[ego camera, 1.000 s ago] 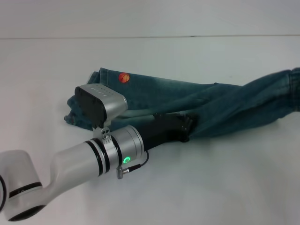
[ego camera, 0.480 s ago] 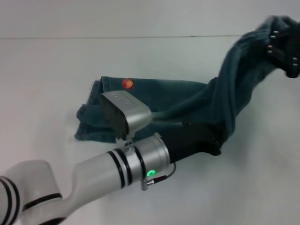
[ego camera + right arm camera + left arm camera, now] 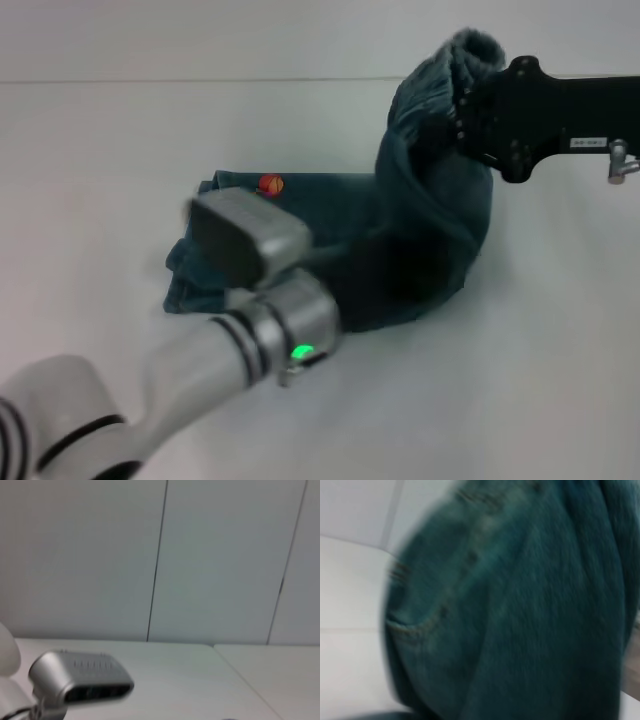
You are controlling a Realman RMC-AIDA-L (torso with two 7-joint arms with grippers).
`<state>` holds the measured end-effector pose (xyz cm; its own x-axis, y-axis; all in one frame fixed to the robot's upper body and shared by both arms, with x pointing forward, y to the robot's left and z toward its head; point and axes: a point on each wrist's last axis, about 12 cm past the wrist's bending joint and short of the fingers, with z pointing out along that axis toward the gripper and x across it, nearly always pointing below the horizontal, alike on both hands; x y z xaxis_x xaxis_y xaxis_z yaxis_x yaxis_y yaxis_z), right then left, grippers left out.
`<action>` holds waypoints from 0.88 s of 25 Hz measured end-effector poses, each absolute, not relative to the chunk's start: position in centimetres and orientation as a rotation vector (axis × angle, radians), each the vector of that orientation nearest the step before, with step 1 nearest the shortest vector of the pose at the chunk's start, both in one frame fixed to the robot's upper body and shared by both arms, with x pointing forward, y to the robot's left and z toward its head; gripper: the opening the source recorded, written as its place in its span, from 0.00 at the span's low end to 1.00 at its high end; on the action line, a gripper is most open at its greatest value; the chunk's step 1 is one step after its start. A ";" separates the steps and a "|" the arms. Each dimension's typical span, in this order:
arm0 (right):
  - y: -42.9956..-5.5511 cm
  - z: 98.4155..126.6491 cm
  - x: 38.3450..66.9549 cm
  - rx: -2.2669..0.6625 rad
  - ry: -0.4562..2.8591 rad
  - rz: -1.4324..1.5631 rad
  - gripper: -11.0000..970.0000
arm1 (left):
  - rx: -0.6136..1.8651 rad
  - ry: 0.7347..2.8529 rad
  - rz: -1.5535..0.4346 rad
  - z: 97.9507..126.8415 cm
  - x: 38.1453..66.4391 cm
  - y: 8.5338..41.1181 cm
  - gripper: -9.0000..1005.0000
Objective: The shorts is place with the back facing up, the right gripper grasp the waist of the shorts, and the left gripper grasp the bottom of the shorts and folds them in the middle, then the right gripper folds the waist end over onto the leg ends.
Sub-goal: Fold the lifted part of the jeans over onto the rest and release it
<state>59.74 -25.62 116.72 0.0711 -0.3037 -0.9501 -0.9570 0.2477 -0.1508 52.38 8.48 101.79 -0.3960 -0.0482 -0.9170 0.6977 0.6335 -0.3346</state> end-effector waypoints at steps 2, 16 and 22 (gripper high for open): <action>-25.4 116.6 59.9 -1.266 1.461 0.764 0.07 | 0.498 1.797 -0.840 101.3 52.9 10.9 0.02; -23.7 116.8 60.9 -1.338 1.496 0.746 0.09 | 0.490 1.640 -0.817 103.8 48.7 29.5 0.02; -20.2 117.1 62.6 -1.492 1.507 0.748 0.09 | 0.398 1.563 -0.755 105.1 45.2 33.4 0.02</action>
